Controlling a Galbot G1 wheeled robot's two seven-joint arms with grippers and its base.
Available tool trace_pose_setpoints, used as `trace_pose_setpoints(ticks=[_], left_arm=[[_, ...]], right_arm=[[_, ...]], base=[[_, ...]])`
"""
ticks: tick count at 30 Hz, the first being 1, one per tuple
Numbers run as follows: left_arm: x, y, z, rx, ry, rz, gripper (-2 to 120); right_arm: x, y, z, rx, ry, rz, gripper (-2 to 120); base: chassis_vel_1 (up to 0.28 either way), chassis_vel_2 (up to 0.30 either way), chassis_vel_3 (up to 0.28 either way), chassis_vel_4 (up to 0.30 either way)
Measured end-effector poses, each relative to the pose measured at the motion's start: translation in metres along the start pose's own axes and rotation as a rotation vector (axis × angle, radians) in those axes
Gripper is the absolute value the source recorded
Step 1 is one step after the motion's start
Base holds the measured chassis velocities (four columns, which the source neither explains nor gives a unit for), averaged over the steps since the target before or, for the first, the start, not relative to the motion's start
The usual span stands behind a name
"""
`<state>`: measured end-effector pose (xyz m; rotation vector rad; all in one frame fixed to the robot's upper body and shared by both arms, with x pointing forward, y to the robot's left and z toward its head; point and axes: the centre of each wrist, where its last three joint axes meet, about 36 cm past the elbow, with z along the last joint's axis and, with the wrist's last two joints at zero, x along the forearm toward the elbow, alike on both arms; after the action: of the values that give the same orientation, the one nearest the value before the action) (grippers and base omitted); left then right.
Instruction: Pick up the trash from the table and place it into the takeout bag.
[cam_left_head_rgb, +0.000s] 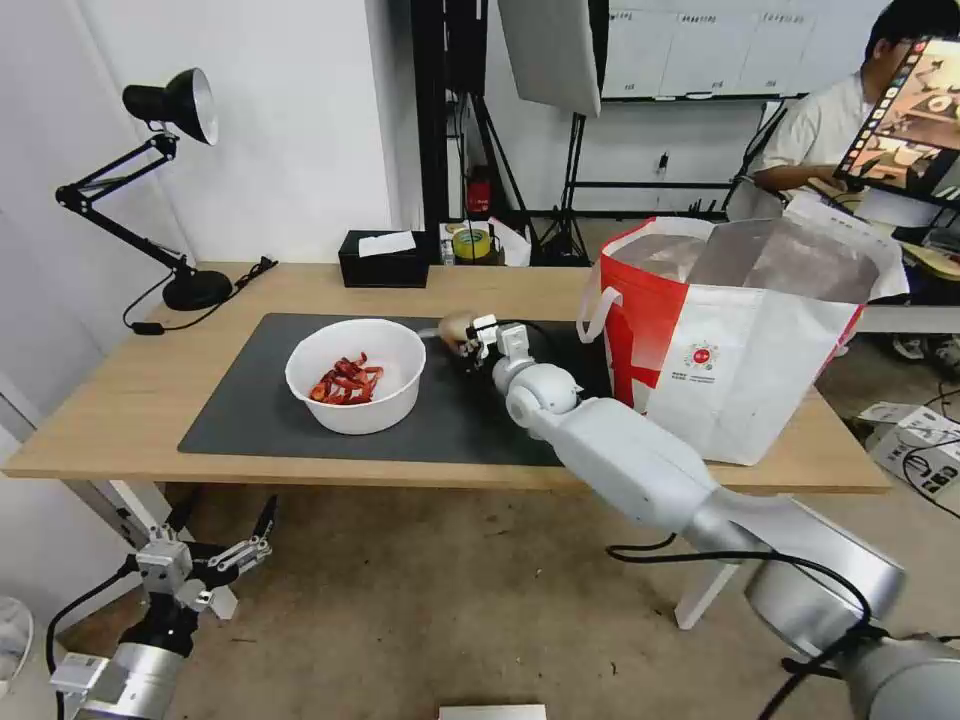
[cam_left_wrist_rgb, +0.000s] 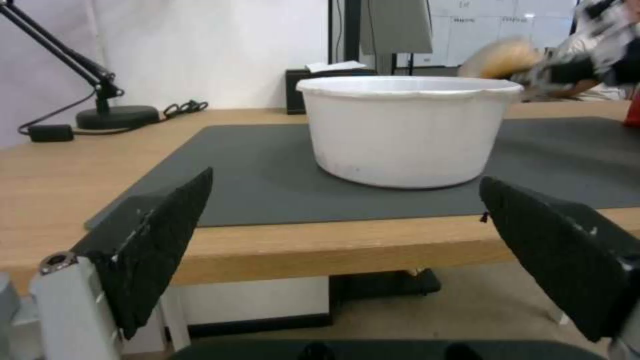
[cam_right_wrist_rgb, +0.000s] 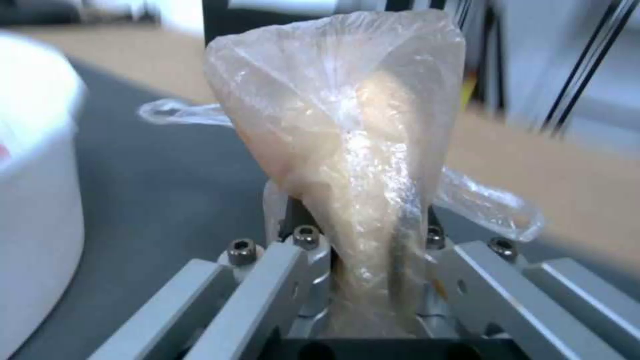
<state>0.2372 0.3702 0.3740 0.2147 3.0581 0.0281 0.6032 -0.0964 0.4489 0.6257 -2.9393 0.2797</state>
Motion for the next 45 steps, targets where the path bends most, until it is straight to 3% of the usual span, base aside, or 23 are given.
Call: trace_pose_setpoints(ticks=[5, 11, 22, 24, 26, 28, 36, 45], left_arm=[[-0.001, -0.006, 0.002, 0.01, 0.001, 0.006, 100], [0.0, -0.012, 0.002, 0.018, 0.002, 0.013, 100], [-0.002, -0.024, 0.004, 0.025, 0.004, 0.036, 100], [-0.003, -0.024, 0.004, 0.023, 0.002, 0.041, 100], [-0.004, -0.024, 0.004, 0.023, 0.001, 0.042, 100], [-0.005, -0.025, 0.004, 0.024, 0.001, 0.046, 100], [-0.008, -0.03, 0.007, 0.034, 0.002, 0.054, 100], [-0.012, -0.031, 0.011, 0.036, 0.003, 0.066, 100]], right_arm=[[0.057, -0.012, 0.011, 0.017, -0.152, 0.018, 8], [0.099, -0.028, 0.011, 0.0, -0.271, 0.05, 8], [0.166, -0.057, -0.02, 0.021, -0.466, 0.144, 8], [0.179, -0.072, -0.037, 0.038, -0.513, 0.178, 8], [0.18, -0.075, -0.039, 0.041, -0.519, 0.186, 8], [0.186, -0.096, -0.053, 0.062, -0.543, 0.247, 7], [0.195, -0.135, -0.07, 0.054, -0.545, 0.362, 7], [0.206, -0.149, -0.058, -0.018, -0.42, 0.478, 7]], base=[[0.0, 0.0, 0.0, 0.0], [0.0, 0.0, 0.0, 0.0], [0.0, 0.0, 0.0, 0.0], [0.0, 0.0, 0.0, 0.0], [0.0, 0.0, 0.0, 0.0], [0.0, 0.0, 0.0, 0.0], [0.0, 0.0, 0.0, 0.0], [0.0, 0.0, 0.0, 0.0]])
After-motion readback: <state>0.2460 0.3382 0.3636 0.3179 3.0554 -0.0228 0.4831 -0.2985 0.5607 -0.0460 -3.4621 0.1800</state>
